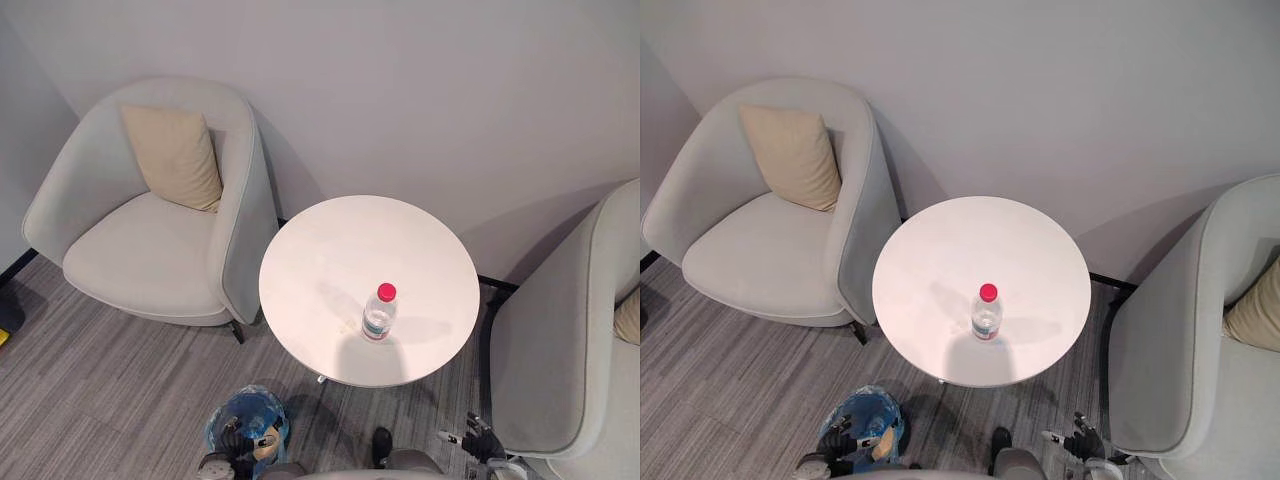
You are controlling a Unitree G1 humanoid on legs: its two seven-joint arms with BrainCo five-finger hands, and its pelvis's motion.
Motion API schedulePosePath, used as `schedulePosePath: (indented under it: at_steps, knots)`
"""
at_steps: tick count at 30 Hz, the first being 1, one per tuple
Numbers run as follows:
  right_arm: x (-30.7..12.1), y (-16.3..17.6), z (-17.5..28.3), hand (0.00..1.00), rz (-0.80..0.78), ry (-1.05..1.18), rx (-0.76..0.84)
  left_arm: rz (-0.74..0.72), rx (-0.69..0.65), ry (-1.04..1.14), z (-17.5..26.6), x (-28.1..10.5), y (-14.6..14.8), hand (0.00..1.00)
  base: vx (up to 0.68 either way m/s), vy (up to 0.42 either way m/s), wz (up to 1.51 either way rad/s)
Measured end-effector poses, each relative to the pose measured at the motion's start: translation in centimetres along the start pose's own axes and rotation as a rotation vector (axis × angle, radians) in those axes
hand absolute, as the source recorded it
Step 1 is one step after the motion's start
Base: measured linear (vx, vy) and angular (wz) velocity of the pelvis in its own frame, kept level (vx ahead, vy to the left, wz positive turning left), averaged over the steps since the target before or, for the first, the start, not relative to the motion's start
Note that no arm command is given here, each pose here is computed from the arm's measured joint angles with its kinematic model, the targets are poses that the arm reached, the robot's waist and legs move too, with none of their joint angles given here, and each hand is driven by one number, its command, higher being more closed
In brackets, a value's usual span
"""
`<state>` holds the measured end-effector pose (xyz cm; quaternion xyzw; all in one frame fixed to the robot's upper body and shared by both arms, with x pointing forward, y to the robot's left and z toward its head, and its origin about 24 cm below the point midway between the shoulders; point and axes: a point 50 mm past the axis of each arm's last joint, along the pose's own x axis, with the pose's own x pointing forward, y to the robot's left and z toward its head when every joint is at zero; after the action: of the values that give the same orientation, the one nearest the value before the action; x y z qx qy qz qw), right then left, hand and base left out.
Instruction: Gather rubbish on tea table into small bin, then transfer packed bag to large trash can.
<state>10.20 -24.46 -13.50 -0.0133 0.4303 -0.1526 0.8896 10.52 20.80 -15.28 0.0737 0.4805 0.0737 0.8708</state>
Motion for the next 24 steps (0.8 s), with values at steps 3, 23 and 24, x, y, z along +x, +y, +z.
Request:
schedulePosePath:
  at_steps: [3, 23, 24]
  knots:
    - [-0.1, -0.5, 1.9, 0.00, -0.005, -0.095, -0.019, 0.000, -0.002, -0.012, 0.2, 0.0, 0.0, 0.00, 0.02, -0.005, 0.03]
    - [-3.8, -0.1, 12.4, 0.00, 0.057, -0.639, -0.169, 0.010, 0.005, -0.031, -0.4, -0.7, 0.7, 0.00, -0.01, -0.003, 0.01]
    - [-3.9, 0.0, 12.6, 0.00, 0.062, -0.649, -0.173, 0.008, 0.006, -0.032, -0.4, -0.7, 0.7, 0.00, -0.03, -0.005, 0.08]
